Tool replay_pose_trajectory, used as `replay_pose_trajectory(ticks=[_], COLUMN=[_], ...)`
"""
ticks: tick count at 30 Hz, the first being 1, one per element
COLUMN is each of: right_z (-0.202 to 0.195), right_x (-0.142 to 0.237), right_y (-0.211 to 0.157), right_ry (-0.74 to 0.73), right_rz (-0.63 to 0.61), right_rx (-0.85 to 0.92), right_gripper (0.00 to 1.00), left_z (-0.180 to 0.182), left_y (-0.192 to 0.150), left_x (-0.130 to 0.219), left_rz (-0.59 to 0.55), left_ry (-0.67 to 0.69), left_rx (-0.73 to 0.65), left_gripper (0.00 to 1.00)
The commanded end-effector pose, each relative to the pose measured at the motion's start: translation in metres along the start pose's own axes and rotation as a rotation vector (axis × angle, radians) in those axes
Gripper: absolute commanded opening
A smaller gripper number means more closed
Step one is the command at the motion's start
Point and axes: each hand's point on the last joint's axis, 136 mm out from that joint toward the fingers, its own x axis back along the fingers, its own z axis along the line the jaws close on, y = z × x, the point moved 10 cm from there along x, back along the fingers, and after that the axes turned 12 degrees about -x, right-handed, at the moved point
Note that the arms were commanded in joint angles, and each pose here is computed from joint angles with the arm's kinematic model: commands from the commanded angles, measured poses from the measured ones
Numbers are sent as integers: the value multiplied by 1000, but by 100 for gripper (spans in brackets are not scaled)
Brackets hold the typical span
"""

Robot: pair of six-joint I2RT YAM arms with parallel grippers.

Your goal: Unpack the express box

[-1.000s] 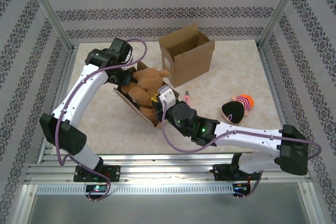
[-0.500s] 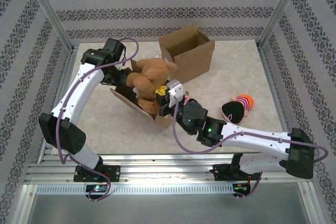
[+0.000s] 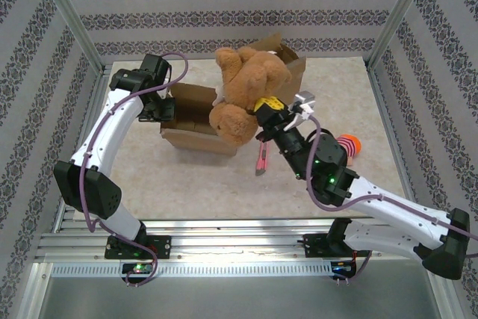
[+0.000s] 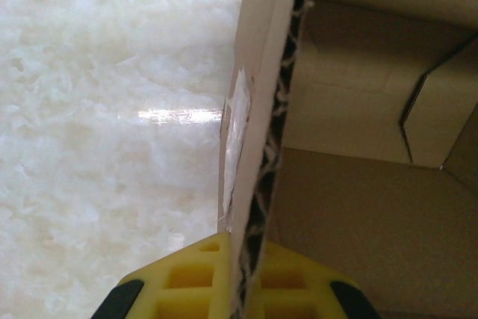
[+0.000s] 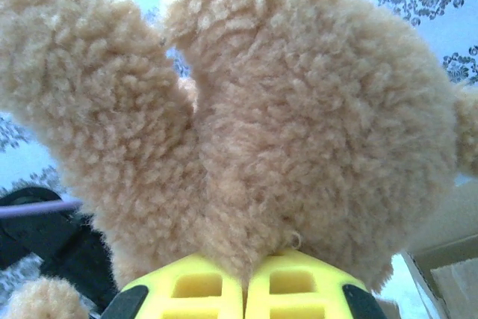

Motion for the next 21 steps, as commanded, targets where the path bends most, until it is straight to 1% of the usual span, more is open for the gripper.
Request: replay_pose_trajectory(ticks=[1, 6, 12, 18, 21], right_z=[3, -8, -15, -19, -20], right_x=[14, 37, 63, 81, 85], right_y=[21, 37, 61, 80, 83], right_ry=[29, -70, -212, -365, -410], right_rz=[-68, -80, -35, 42, 86], right_rx=[-67, -46, 27, 98, 126], right_gripper=[0, 0, 0, 0, 0], left_z=[10, 14, 19, 33, 41], left_y=[-2, 3, 8, 16, 23], left_x=[1, -7, -18, -17, -20], left_rz=[22, 17, 11, -44, -83], left_ry=[-3, -98, -179, -230, -285], left_rx=[65, 129, 237, 415, 506], left_gripper=[0, 0, 0, 0, 0])
